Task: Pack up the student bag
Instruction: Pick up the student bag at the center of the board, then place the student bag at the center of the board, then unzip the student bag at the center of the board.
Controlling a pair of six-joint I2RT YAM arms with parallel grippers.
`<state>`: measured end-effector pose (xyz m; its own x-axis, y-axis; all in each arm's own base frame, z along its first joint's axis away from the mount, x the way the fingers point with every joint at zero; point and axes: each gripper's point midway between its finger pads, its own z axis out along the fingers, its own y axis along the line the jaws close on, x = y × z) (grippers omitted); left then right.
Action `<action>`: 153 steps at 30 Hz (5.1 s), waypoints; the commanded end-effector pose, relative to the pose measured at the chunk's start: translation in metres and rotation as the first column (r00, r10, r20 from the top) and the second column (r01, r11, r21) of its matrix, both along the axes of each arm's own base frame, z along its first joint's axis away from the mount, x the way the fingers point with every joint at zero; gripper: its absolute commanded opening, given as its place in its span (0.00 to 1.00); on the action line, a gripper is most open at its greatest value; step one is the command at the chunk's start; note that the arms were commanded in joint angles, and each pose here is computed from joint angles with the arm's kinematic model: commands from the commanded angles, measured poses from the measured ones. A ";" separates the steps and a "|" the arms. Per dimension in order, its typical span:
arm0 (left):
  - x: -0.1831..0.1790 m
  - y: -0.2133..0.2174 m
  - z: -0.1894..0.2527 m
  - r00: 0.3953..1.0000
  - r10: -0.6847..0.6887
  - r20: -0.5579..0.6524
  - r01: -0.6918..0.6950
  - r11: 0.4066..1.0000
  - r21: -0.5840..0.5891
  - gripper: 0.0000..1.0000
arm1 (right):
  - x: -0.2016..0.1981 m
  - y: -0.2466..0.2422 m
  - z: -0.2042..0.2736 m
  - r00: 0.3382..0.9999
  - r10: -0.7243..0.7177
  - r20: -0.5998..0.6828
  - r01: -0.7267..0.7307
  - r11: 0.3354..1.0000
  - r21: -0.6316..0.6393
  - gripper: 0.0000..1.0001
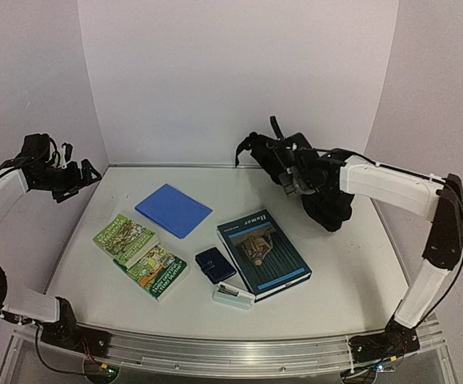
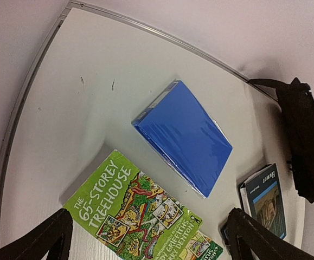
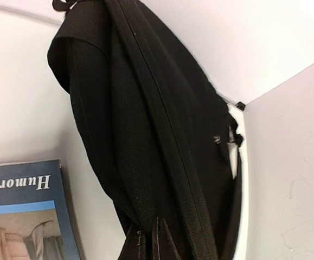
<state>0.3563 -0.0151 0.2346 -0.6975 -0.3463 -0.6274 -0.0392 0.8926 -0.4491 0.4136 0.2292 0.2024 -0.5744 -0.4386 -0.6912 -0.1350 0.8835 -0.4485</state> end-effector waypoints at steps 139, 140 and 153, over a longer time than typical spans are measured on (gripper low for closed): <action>-0.048 -0.529 -0.099 0.262 -0.965 0.031 0.839 0.243 0.487 0.70 | -0.102 -0.032 -0.124 0.902 0.192 -0.386 0.200 0.607 0.769 0.33; -0.048 -0.529 -0.102 0.260 -0.965 0.023 0.837 0.238 0.492 0.69 | -0.101 -0.032 -0.124 0.903 0.189 -0.387 0.203 0.605 0.770 0.33; -0.023 -0.524 -0.129 0.362 -0.932 0.013 0.763 0.304 0.571 0.46 | -0.101 -0.032 -0.120 0.909 0.187 -0.372 0.200 0.589 0.783 0.31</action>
